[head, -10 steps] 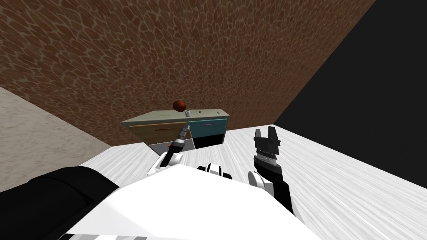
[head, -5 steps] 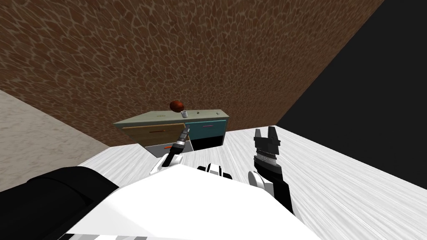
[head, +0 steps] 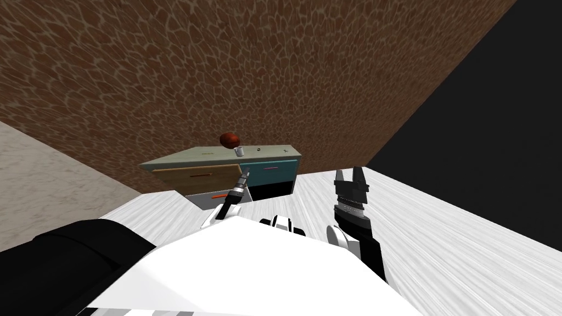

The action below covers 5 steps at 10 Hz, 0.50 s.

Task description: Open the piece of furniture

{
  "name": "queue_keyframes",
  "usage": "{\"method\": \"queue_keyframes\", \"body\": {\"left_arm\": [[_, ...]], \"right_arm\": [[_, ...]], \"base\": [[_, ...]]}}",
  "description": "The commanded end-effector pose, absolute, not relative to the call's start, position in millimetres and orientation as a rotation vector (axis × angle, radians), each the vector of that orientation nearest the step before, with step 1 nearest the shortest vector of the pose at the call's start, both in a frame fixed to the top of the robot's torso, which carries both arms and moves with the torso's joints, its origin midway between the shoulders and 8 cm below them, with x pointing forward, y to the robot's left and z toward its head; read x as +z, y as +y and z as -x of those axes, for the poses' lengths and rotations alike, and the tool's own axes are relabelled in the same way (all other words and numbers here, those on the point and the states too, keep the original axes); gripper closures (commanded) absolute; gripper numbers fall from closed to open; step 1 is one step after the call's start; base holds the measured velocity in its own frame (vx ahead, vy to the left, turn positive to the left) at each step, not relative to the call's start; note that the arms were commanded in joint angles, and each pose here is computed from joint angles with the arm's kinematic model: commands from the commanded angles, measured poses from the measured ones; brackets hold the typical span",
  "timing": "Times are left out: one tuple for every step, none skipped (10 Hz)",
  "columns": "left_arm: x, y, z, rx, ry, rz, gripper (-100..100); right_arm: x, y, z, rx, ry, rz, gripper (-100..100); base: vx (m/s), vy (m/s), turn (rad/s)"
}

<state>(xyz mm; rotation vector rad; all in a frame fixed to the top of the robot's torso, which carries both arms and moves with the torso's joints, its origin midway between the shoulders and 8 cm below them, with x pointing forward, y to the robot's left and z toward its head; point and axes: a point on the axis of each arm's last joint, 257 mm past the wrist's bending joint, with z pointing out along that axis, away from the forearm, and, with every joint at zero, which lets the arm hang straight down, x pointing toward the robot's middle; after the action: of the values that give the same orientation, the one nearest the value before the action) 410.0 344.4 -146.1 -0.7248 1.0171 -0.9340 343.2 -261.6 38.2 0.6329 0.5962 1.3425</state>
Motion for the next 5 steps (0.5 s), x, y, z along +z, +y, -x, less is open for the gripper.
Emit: {"method": "queue_keyframes", "body": {"left_arm": [[-168.5, 354.3, -411.3, -0.922, 1.031, 0.766, -100], [-177.2, 357.8, -411.8, -0.917, 1.037, 0.782, -100], [-185.6, 361.2, -412.2, -0.912, 1.043, 0.797, -100], [-194.2, 364.7, -412.4, -0.907, 1.048, 0.813, -100], [-205.3, 368.6, -412.3, -0.9, 1.057, 0.833, -100]], "right_arm": [[38.2, -261.6, -343.2, 1.342, 0.596, -0.633, 0], [38.2, -261.6, -343.2, 1.342, 0.596, -0.633, 0], [38.2, -261.6, -343.2, 1.342, 0.596, -0.633, 0], [38.2, -261.6, -343.2, 1.342, 0.596, -0.633, 0], [38.2, -261.6, -343.2, 1.342, 0.596, -0.633, 0]], "base": [[0.112, -0.051, 0.037], [0.132, -0.045, 0.031], [0.13, -0.028, 0.033], [0.144, -0.044, 0.027], [0.135, -0.078, 0.035]]}}
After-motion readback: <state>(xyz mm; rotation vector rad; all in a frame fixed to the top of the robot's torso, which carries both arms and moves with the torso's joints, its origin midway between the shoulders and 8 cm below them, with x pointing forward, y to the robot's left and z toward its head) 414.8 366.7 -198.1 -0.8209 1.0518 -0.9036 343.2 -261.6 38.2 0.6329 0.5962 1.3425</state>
